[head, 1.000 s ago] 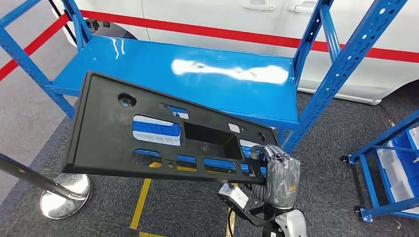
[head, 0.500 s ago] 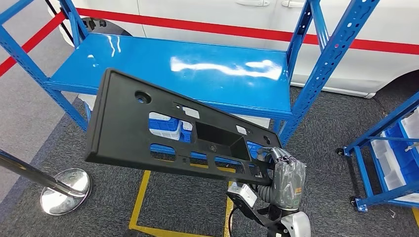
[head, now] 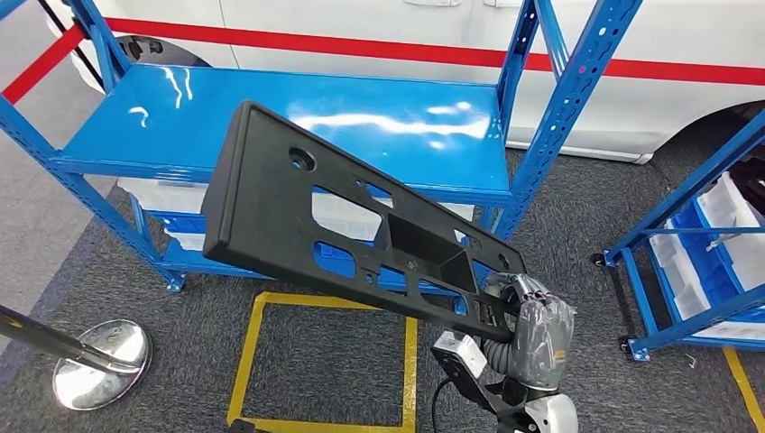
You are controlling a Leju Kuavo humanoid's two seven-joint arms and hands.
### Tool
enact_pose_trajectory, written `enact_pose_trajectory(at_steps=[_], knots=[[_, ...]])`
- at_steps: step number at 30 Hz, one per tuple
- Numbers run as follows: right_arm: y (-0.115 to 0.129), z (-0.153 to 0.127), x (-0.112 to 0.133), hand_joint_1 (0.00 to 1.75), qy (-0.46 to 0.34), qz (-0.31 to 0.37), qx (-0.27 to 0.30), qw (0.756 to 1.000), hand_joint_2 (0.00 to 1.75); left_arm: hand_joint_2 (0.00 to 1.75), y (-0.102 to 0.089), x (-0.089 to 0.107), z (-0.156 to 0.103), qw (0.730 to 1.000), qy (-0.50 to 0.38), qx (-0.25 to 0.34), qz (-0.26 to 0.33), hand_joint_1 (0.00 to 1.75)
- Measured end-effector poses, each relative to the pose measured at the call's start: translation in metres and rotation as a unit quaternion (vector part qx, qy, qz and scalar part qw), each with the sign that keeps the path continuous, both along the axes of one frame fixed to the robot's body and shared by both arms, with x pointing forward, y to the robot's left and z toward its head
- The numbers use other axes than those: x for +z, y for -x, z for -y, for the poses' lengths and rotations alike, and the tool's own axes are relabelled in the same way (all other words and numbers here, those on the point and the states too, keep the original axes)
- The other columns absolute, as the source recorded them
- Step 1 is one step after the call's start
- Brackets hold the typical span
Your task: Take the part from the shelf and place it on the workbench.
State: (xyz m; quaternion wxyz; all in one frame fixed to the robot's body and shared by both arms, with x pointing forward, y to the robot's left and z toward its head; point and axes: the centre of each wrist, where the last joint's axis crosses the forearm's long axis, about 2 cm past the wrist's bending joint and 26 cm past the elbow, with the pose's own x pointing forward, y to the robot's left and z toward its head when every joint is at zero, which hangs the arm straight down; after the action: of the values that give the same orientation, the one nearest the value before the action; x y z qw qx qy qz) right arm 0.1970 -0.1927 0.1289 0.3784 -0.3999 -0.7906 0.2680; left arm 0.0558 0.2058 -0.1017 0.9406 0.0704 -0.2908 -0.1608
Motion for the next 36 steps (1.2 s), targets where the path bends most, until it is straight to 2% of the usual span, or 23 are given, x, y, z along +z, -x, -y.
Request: enact_pose_trajectory(at_steps=[30, 36], knots=[[0.005, 0.010, -0.001, 1.71, -0.016, -0.002, -0.009, 1.000, 1.75, 1.75, 0.002, 0.000, 0.000, 1.000, -0.001, 0.004, -0.003, 0.00], [0.009, 0.012, 0.002, 1.71, -0.033, 0.014, 0.009, 0.999, 1.75, 1.75, 0.002, 0.000, 0.000, 1.000, -0.001, 0.005, -0.004, 0.00]])
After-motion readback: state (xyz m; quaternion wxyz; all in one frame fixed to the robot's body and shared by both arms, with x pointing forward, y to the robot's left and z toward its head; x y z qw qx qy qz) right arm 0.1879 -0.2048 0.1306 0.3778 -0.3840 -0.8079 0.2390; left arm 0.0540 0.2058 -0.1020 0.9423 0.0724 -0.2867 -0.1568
